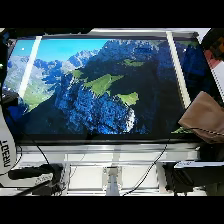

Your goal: Fold the clothes and pants, and hang the long-sleeved shirts on hangers.

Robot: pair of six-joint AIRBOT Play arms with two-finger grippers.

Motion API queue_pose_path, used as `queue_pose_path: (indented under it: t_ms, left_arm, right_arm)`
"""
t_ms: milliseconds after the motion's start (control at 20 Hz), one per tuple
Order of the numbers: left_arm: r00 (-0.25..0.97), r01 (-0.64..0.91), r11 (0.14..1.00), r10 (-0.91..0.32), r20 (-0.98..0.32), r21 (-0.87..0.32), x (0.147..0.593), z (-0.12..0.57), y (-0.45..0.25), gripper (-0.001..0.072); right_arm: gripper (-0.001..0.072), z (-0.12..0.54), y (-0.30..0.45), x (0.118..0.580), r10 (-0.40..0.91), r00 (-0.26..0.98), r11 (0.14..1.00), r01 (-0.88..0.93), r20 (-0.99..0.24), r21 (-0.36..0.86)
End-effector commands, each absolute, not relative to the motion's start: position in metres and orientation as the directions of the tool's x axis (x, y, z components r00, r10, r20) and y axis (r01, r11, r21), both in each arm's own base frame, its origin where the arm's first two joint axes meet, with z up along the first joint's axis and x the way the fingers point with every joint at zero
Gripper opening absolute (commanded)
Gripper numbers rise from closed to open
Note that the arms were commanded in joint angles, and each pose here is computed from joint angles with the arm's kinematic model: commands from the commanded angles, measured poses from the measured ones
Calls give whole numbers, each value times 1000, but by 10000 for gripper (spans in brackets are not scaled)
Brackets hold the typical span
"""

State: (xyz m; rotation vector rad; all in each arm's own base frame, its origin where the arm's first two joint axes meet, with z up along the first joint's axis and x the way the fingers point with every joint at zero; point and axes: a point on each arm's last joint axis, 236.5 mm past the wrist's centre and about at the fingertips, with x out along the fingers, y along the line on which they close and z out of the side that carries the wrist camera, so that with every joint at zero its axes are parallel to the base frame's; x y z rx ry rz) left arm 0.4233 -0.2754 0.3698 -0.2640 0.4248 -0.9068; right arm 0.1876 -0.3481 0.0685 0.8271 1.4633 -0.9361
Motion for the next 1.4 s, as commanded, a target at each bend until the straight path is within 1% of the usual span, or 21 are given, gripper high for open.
queue_pose_path:
  t_ms: [0, 50, 100, 150, 200, 250, 300, 350, 400, 450, 500, 600, 650, 750, 900, 1000, 1150, 1350]
  left_arm:
    - [545, 704, 596, -802, -246, -387, 424, 369, -274, 359]
    - [554, 699, 608, -793, -253, -376, 426, 367, -272, 358]
    - [570, 690, 629, -777, -267, -358, 430, 364, -267, 358]
    - [590, 677, 654, -757, -283, -338, 435, 361, -261, 358]
    - [605, 665, 673, -739, -296, -324, 440, 358, -254, 358]
    - [616, 654, 685, -729, -300, -321, 443, 357, -248, 358]
    - [626, 643, 696, -718, -304, -321, 446, 356, -239, 358]
    - [638, 629, 708, -706, -308, -320, 450, 356, -230, 357]
    - [647, 616, 719, -695, -315, -322, 453, 354, -221, 358]
    - [653, 603, 729, -684, -326, -322, 454, 353, -211, 356]
    - [658, 588, 741, -671, -342, -324, 455, 350, -199, 316]
    - [648, 567, 757, -654, -391, -325, 448, 343, -181, 32]
    - [644, 558, 765, -644, -413, -323, 443, 341, -171, 20]
    - [647, 539, 780, -625, -437, -317, 435, 341, -154, 19]
    - [672, 517, 799, -602, -432, -308, 432, 348, -138, 19]
    - [673, 515, 800, -600, -432, -308, 433, 347, -137, 20]
    - [669, 512, 800, -600, -439, -313, 437, 343, -137, 19]
    - [664, 508, 800, -600, -446, -319, 440, 338, -137, 19]
  right_arm:
    - [545, 85, -343, 180, -38, -92, 404, 910, -995, -99]
    - [545, 94, -345, 181, -61, -76, 396, 914, -995, -94]
    - [544, 107, -346, 191, -83, -25, 370, 927, -996, -54]
    - [536, 120, -340, 213, -76, 80, 376, 925, -994, 45]
    - [357, 139, -325, 247, -34, 237, 429, 881, -971, 200]
    - [74, 165, -297, 292, 59, 427, 501, 769, -902, 397]
    - [15, 196, -261, 329, 176, 569, 555, 617, -803, 559]
    - [14, 227, -218, 357, 316, 655, 575, 443, -687, 687]
    - [14, 252, -175, 373, 443, 671, 585, 287, -595, 759]
    - [13, 267, -139, 381, 531, 649, 583, 185, -544, 791]
    - [13, 275, -105, 388, 593, 613, 589, 110, -521, 800]
    - [13, 281, -45, 397, 676, 526, 605, 4, -516, 796]
    - [13, 282, -15, 400, 711, 480, 610, -55, -514, 791]
    - [14, 280, 38, 407, 752, 406, 611, -135, -519, 780]
    - [15, 274, 95, 419, 751, 373, 645, -235, -545, 727]
    - [15, 278, 128, 420, 772, 355, 627, -286, -528, 724]
    - [15, 280, 167, 411, 802, 298, 596, -344, -517, 726]
    - [15, 280, 196, 397, 822, 240, 569, -387, -517, 725]
